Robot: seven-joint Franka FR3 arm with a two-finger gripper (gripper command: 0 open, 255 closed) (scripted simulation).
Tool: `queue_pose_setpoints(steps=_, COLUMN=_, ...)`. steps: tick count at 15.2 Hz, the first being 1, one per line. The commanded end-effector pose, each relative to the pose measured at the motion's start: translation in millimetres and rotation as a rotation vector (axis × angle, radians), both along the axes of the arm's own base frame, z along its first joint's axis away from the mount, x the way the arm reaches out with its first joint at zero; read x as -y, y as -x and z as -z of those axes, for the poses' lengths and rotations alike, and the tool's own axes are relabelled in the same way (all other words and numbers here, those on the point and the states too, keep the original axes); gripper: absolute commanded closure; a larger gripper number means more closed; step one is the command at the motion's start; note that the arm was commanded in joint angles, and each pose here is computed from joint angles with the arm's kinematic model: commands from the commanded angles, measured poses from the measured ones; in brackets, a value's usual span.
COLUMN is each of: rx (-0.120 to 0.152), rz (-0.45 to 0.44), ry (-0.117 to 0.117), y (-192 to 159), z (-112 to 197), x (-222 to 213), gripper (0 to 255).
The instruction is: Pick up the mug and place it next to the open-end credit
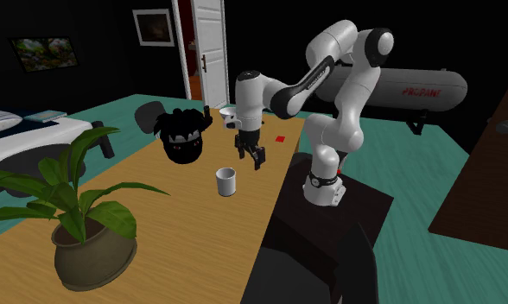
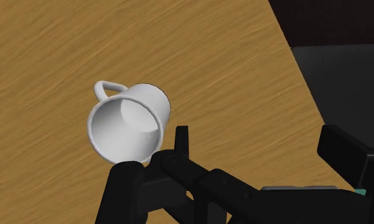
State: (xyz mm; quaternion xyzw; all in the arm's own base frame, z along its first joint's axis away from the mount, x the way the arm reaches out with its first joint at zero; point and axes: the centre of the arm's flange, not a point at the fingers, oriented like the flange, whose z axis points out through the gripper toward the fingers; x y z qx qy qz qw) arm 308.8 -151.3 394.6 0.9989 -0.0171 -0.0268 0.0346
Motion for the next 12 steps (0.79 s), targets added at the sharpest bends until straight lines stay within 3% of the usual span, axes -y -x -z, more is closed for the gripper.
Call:
queue_pose_setpoints(steps=1, rx=0.013, rz=-0.002, ry=0.0, y=-5.3, z=22.5, x=16.4, gripper=0)
queue_pose_setpoints(steps=8, rx=0.051, rz=-0.006, ry=-0.003, y=-22.5, z=84.4, x=81.3, gripper=0)
queue_pose_setpoints(steps=12, rx=0.052, rz=-0.006, ry=-0.003, y=-22.8, z=101.4, x=83.6, gripper=0)
